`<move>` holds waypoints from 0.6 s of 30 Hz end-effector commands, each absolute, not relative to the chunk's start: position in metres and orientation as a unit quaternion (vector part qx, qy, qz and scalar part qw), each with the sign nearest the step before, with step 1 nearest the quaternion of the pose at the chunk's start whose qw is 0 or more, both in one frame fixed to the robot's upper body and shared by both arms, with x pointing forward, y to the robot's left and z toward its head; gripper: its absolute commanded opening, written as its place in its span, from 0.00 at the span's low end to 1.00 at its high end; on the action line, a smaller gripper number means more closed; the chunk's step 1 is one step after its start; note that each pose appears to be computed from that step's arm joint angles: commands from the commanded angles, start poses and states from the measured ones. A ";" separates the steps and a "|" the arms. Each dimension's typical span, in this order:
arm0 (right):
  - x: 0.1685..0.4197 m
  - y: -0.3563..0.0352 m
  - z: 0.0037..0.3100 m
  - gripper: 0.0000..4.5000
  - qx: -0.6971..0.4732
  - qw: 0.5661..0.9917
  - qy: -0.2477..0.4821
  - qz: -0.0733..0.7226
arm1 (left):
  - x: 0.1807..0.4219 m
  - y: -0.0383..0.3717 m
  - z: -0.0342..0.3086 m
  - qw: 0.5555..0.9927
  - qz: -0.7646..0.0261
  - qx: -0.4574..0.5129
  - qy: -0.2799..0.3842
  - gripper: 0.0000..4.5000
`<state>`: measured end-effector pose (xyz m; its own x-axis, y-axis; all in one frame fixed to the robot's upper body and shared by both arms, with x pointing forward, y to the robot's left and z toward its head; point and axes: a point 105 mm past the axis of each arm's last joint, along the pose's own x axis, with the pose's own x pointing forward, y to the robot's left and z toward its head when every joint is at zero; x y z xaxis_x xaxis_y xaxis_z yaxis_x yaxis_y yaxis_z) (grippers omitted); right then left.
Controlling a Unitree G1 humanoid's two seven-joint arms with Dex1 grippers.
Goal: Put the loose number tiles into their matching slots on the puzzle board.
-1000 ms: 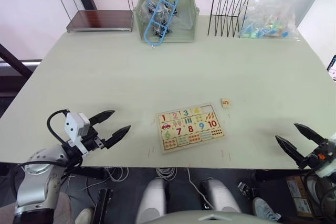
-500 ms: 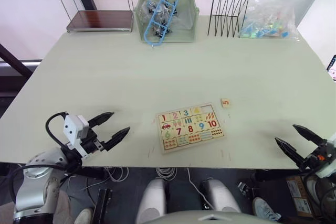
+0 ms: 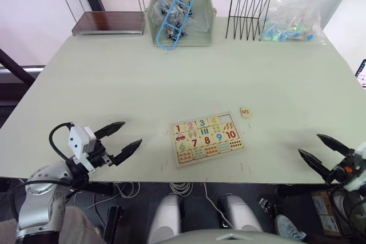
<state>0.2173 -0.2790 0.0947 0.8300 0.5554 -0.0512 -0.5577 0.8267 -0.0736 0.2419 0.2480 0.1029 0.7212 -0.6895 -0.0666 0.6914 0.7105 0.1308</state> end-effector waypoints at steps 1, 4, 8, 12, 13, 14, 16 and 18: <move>0.223 -0.277 0.108 0.99 -0.058 0.947 0.004 0.314 | 0.241 0.248 0.109 0.912 -0.400 0.092 -0.003 1.00; 0.230 -0.271 0.114 0.99 -0.063 0.937 0.009 0.343 | 0.241 0.244 0.111 0.895 -0.436 0.098 -0.001 1.00; 0.241 -0.260 0.124 0.99 -0.082 0.917 0.019 0.389 | 0.244 0.236 0.118 0.877 -0.471 0.096 -0.018 1.00; 0.254 -0.247 0.129 0.99 -0.112 0.897 0.031 0.427 | 0.245 0.232 0.121 0.862 -0.497 0.101 -0.018 1.00; 0.259 -0.245 0.130 0.99 -0.120 0.891 0.034 0.436 | 0.245 0.230 0.122 0.858 -0.503 0.102 -0.019 1.00; 0.265 -0.242 0.131 0.99 -0.130 0.886 0.036 0.443 | 0.246 0.229 0.123 0.855 -0.508 0.103 -0.021 1.00; 0.274 -0.236 0.132 0.99 -0.138 0.876 0.044 0.460 | 0.246 0.226 0.125 0.849 -0.517 0.104 -0.023 1.00; 0.290 -0.227 0.133 0.99 -0.151 0.865 0.054 0.475 | 0.244 0.224 0.126 0.838 -0.534 0.106 -0.018 1.00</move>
